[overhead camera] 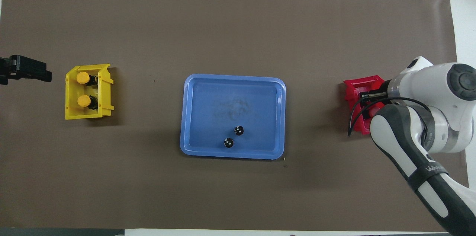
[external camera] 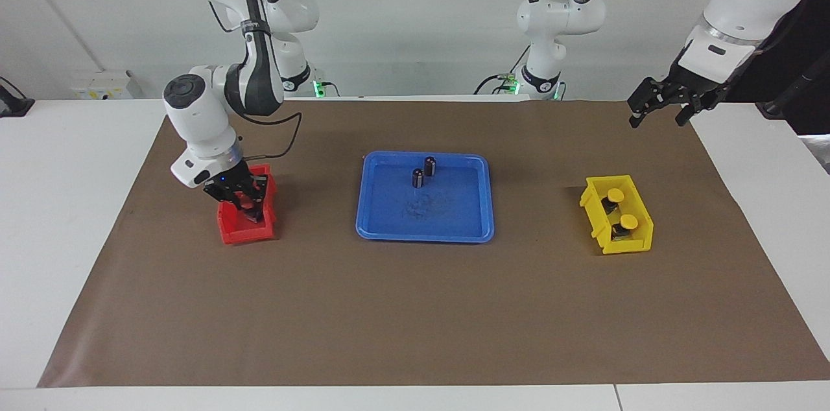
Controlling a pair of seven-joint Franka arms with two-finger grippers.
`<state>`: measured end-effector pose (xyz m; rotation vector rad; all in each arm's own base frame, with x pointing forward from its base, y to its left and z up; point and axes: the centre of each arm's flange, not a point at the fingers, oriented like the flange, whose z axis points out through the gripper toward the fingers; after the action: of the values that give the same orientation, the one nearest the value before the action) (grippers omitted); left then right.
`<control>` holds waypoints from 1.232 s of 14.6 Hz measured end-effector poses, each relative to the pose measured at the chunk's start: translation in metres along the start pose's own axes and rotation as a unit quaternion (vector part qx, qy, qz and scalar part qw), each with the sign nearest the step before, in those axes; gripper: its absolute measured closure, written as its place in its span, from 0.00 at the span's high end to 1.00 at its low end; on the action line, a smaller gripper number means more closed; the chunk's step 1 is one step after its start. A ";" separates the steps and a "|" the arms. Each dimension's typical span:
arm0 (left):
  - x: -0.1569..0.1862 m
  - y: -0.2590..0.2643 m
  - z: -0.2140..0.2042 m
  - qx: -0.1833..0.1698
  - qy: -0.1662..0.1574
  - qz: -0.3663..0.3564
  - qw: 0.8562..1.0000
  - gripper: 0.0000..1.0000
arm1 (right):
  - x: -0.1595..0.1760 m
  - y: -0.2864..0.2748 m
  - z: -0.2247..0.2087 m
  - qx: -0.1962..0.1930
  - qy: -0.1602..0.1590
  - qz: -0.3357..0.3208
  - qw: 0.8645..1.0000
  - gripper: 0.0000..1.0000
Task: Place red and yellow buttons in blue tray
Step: 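Carry the red button over the blue tray and release it with the right gripper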
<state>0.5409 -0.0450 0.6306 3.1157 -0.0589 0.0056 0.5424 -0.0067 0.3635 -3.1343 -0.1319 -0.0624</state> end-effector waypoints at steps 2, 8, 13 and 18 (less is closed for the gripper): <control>0.000 0.000 0.000 0.000 0.000 0.000 1.000 1.00 | 0.015 -0.009 -0.031 0.002 -0.013 -0.009 1.000 0.41; 0.000 0.000 0.000 0.000 0.000 0.000 1.000 1.00 | 0.062 -0.105 -0.117 0.007 -0.003 0.001 1.000 0.41; 0.000 0.000 0.000 0.000 0.000 0.000 1.000 1.00 | 0.060 -0.233 -0.109 0.018 0.014 0.059 0.998 0.41; 0.000 0.000 0.000 0.000 0.000 0.000 1.000 1.00 | 0.046 -0.332 -0.051 0.030 0.022 0.090 0.995 0.41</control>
<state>0.5409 -0.0450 0.6306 3.1157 -0.0589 0.0056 0.5581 0.3276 0.4173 -3.0661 0.1476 -0.1242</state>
